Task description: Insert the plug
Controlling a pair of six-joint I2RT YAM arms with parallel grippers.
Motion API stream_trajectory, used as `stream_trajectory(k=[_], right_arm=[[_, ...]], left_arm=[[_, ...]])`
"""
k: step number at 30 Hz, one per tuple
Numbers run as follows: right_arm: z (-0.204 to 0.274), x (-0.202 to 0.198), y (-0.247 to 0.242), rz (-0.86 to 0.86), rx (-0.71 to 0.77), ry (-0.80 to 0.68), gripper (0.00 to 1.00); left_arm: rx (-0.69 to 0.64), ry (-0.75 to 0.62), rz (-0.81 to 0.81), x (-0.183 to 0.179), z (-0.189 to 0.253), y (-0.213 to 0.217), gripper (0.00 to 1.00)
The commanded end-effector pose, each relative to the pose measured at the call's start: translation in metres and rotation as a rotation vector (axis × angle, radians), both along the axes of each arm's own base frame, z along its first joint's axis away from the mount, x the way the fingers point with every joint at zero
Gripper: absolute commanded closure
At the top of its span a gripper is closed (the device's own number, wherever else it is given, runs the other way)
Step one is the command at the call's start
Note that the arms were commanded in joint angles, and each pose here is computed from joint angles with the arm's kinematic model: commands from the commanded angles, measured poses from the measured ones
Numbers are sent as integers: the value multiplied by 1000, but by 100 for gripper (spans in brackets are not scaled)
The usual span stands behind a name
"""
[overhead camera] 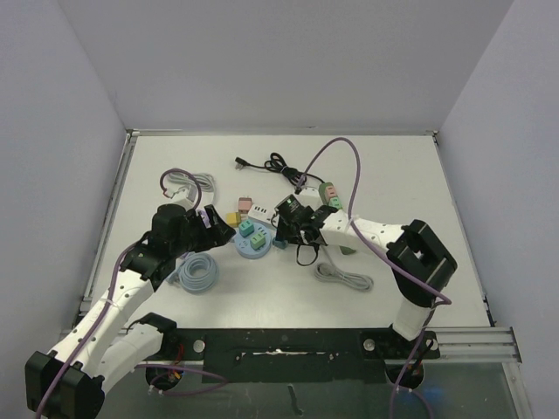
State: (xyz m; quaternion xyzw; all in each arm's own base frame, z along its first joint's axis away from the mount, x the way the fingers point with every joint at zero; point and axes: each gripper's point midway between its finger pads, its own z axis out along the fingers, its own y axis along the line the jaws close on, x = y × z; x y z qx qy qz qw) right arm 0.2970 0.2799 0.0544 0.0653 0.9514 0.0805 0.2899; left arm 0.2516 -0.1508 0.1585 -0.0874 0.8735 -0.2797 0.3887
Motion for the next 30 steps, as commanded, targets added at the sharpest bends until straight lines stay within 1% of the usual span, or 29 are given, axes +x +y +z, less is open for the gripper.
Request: stream_trajectory(k=[1, 5, 9, 17, 19, 24, 27, 30], right_arm=[[26, 31, 17, -137, 44, -112, 39], [16, 32, 18, -150, 8, -87, 36], [10, 32, 21, -124, -35, -76, 36], [-12, 12, 18, -87, -103, 9, 37], [-16, 7, 19, -69, -95, 31, 40], [-20, -2, 24, -35, -39, 47, 56], [-11, 0, 27, -47, 10, 20, 62], [3, 4, 26, -77, 62, -37, 65]], left_arm=[[-49, -82, -5, 8, 24, -5, 27], [-49, -87, -9, 8, 25, -5, 28], [-51, -90, -10, 8, 26, -5, 28], [-55, -92, -15, 8, 26, -6, 28], [-56, -93, -15, 8, 27, -7, 28], [-60, -95, -19, 9, 27, -7, 28], [-66, -82, -32, 6, 19, -10, 28], [-91, -95, -61, 5, 20, -16, 29]])
